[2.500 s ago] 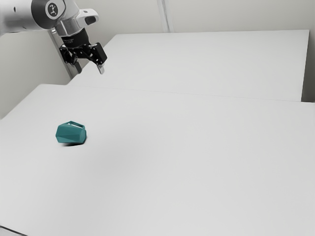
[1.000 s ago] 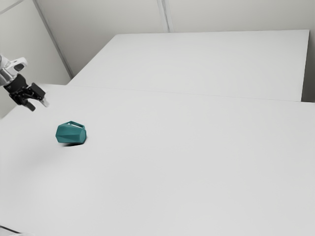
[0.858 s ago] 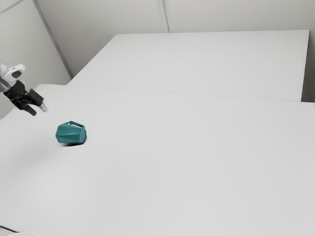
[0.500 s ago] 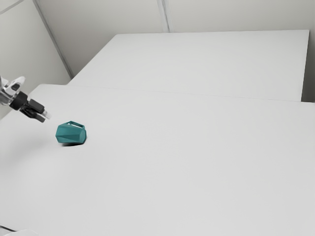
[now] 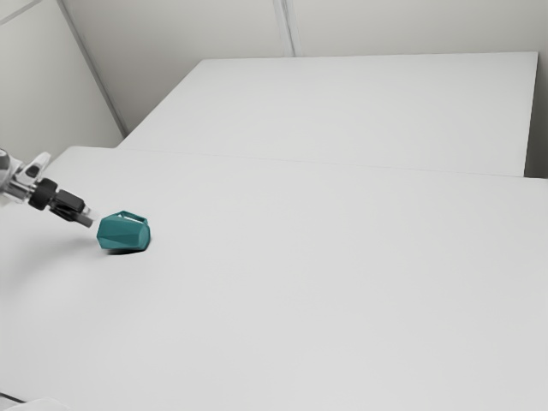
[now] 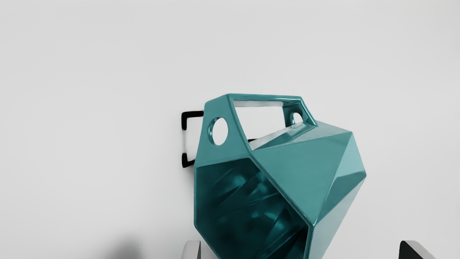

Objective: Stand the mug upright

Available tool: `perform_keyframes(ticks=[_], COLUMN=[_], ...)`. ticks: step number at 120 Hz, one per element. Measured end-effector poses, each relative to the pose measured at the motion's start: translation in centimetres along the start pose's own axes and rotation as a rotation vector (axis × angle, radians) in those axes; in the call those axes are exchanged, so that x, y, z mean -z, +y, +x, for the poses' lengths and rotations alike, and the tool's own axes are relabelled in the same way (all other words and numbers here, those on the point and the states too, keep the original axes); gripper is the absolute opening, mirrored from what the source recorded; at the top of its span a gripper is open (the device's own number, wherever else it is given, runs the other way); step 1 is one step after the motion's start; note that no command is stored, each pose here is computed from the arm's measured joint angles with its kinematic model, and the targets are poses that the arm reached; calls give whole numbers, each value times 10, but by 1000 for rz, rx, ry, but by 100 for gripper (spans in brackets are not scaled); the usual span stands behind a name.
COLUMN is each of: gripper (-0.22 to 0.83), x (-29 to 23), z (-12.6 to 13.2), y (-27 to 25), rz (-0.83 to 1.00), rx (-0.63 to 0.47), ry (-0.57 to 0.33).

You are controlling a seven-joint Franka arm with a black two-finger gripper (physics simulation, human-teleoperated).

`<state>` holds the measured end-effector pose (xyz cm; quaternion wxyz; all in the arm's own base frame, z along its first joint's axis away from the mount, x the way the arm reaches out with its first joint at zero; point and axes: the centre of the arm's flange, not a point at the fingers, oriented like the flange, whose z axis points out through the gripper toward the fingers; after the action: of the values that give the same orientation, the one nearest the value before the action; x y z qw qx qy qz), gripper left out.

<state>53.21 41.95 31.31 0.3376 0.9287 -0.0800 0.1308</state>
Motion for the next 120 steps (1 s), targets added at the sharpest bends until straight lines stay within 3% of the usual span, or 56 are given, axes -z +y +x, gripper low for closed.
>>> perform_keyframes(ticks=[35,83,99,120], gripper=[61,61,54,35], x=[-11,-37,-43,-47], z=[5,-8,-4,-7], y=[-3,-5,-2,-4], rz=[-35,-80,-98,-110], rx=[-12,30,30,41], ry=[70,66,73,77])
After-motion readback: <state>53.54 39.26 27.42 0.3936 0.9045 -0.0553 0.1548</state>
